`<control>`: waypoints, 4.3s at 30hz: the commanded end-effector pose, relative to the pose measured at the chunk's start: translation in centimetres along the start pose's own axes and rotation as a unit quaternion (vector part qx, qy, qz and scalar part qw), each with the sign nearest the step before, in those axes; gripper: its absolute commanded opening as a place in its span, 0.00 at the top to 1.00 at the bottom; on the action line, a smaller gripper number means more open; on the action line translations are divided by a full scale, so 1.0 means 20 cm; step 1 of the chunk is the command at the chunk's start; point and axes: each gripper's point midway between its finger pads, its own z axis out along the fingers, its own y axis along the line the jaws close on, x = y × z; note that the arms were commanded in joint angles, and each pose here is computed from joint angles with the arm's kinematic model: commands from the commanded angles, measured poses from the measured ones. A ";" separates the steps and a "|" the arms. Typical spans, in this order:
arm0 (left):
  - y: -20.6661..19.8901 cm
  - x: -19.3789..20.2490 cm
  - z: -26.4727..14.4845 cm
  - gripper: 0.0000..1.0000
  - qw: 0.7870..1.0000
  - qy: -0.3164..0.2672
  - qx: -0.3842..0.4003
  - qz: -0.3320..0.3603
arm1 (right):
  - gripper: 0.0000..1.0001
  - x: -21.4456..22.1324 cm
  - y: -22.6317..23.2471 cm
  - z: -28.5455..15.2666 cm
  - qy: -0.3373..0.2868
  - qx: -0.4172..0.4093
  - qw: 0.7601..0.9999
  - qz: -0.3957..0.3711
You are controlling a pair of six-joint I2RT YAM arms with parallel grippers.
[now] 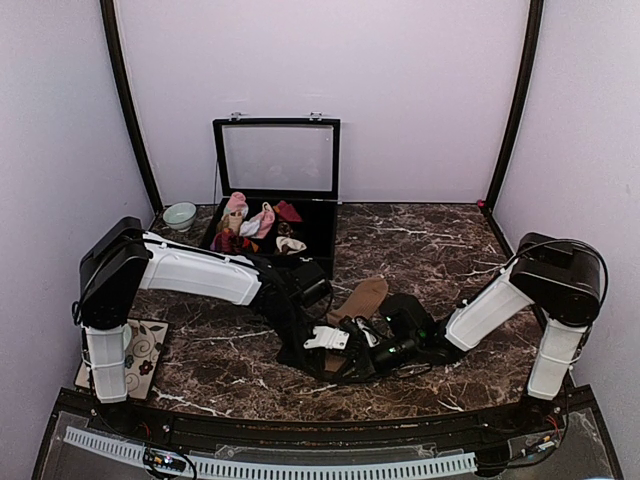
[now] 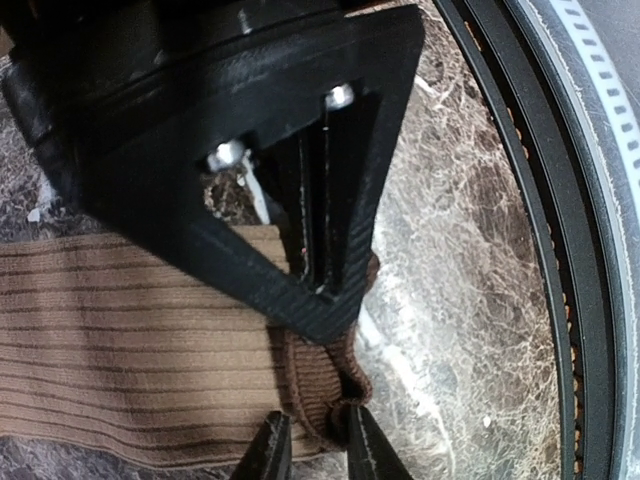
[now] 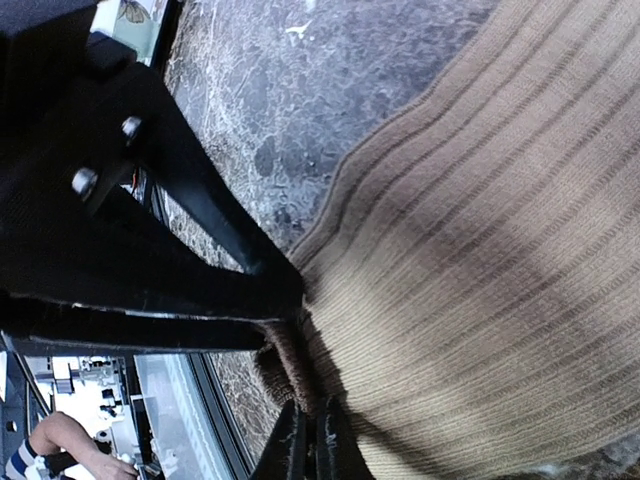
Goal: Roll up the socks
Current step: Roll the sock at the center of the board.
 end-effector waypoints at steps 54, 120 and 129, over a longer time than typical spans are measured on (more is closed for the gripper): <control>0.41 -0.01 -0.50 0.56 0.978 -0.047 -0.187 -0.081 | 0.00 -0.04 0.25 -0.60 -0.255 0.218 0.866 -0.371; -0.05 -0.01 -0.25 0.30 0.996 -0.067 -0.037 0.036 | 1.00 0.09 -0.15 0.03 0.033 0.045 0.998 -0.002; 0.06 0.00 -0.09 0.48 0.993 -0.028 -0.086 0.072 | 1.00 0.12 -0.16 0.02 0.051 0.033 0.998 0.034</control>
